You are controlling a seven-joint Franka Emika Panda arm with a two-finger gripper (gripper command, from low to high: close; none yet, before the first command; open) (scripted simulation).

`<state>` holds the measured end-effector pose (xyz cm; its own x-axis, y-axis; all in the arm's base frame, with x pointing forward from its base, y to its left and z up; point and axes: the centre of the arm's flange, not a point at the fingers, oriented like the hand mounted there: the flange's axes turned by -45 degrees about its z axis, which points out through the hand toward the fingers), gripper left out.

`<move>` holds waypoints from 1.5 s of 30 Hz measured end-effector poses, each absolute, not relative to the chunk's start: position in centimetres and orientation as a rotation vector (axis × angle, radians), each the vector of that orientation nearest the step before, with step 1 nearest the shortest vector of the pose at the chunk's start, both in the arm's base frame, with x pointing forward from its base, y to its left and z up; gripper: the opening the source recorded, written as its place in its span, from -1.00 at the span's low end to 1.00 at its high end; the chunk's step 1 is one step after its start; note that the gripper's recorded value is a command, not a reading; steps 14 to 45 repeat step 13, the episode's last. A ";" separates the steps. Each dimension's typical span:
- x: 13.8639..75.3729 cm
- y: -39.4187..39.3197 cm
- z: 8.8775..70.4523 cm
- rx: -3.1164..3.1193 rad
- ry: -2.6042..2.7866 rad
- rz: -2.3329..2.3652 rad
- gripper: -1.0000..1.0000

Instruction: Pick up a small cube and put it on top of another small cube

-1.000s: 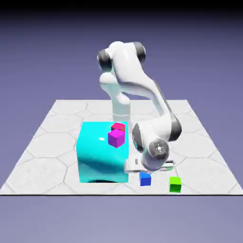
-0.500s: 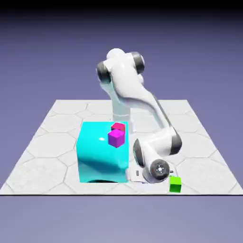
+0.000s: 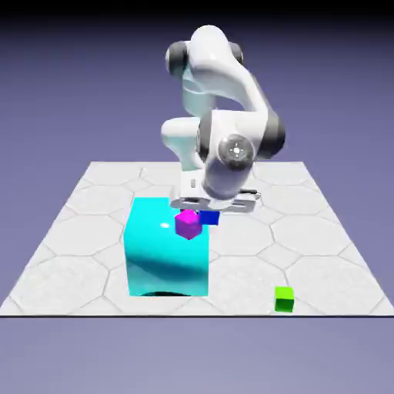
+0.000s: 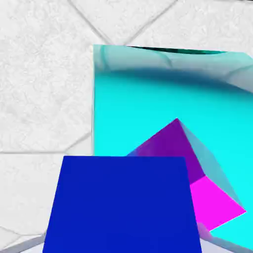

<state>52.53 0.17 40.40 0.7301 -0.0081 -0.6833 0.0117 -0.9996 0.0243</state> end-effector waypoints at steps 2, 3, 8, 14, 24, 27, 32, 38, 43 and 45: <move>50.7 -1.6 40.9 2.915 -0.044 -1.255 -1.00; 50.6 -1.9 41.3 2.899 -0.057 -1.253 -1.00; 48.4 -1.8 37.8 2.899 -0.057 -1.253 -1.00; 47.0 -1.8 35.9 2.897 -0.056 -1.252 1.00; 47.0 -1.8 35.9 2.897 -0.056 -1.252 1.00; 47.0 -1.8 35.9 2.897 -0.056 -1.252 1.00; 47.0 -1.8 35.9 2.897 -0.056 -1.252 1.00; 47.0 -1.8 35.9 2.897 -0.056 -1.252 1.00; 47.0 -1.8 35.9 2.897 -0.056 -1.252 1.00; 47.0 -1.8 35.9 2.897 -0.056 -1.252 1.00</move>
